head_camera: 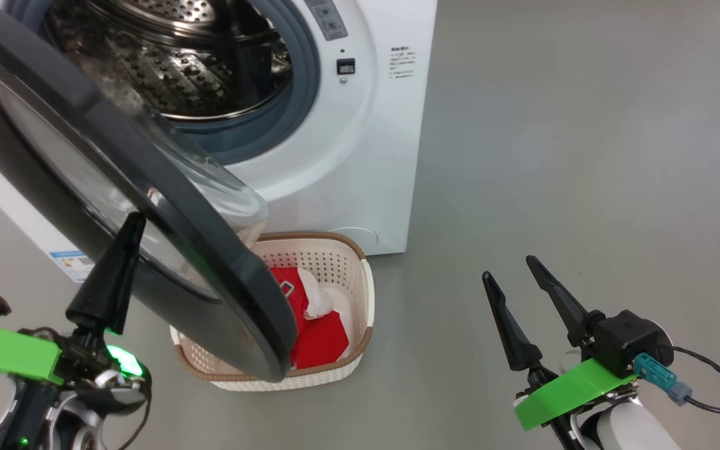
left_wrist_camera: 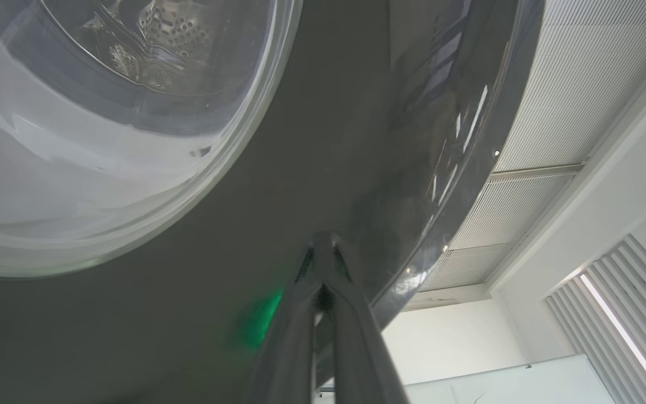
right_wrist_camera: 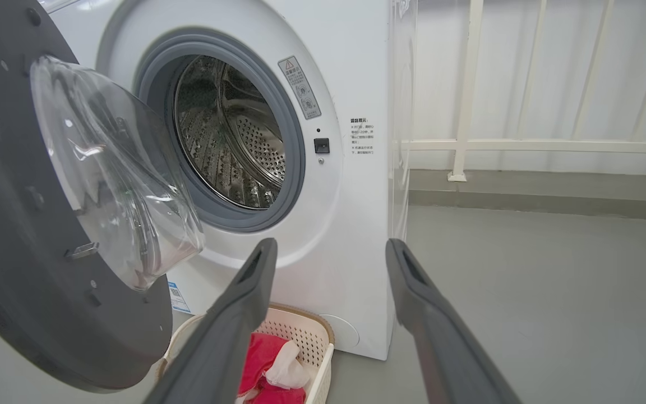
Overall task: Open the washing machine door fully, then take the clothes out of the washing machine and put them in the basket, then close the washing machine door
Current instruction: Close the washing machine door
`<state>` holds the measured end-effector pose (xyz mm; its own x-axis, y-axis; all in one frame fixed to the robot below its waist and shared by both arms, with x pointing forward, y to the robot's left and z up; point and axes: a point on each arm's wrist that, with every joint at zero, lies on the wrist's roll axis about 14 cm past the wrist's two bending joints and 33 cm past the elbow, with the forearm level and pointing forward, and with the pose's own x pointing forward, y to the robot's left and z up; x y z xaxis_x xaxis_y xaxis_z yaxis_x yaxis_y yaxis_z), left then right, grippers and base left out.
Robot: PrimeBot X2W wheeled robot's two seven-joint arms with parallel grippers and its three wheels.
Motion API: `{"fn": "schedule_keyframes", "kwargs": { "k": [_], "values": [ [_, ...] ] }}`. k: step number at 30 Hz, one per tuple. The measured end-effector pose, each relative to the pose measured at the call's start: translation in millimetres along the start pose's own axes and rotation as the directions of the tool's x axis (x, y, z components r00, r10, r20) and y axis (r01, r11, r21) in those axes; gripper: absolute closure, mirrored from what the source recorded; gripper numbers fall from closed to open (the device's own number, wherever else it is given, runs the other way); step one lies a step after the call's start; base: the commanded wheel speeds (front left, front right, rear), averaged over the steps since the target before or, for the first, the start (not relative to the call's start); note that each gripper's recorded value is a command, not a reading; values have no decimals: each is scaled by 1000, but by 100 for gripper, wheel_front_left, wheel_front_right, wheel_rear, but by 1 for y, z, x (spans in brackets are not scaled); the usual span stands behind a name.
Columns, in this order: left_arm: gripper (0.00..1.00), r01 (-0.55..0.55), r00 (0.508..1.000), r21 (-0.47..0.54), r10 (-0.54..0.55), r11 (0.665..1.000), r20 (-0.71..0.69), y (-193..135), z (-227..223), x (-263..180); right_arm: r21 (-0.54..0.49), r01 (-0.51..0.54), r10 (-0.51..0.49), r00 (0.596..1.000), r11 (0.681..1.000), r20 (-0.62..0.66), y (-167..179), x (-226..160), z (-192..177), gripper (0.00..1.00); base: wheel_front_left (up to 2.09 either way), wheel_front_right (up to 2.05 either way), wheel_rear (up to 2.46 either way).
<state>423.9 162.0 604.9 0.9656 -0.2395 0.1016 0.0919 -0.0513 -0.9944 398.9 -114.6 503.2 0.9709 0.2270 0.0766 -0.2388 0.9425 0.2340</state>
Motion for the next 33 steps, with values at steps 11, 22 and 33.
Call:
{"fn": "schedule_keyframes", "kwargs": {
  "k": [11, 22, 33],
  "values": [
    [100, 11, 1000, -38, -11, 999, 4, 8, -9, 32, -4, 64, -64, 998, 998, 12, -22, -4, 5, 0, 0, 0, 0],
    [100, 11, 1000, -64, -12, 998, -18, 15, -22, 70, -9, 106, -107, 994, 994, -3, -38, -3, -1, 0, 0, 0, 0],
    [100, -2, 1000, -82, 3, 997, 16, 22, -27, 111, -15, 123, -124, 992, 992, -14, -46, 0, -5, 0, 0, 0, 0]
  ]
}}
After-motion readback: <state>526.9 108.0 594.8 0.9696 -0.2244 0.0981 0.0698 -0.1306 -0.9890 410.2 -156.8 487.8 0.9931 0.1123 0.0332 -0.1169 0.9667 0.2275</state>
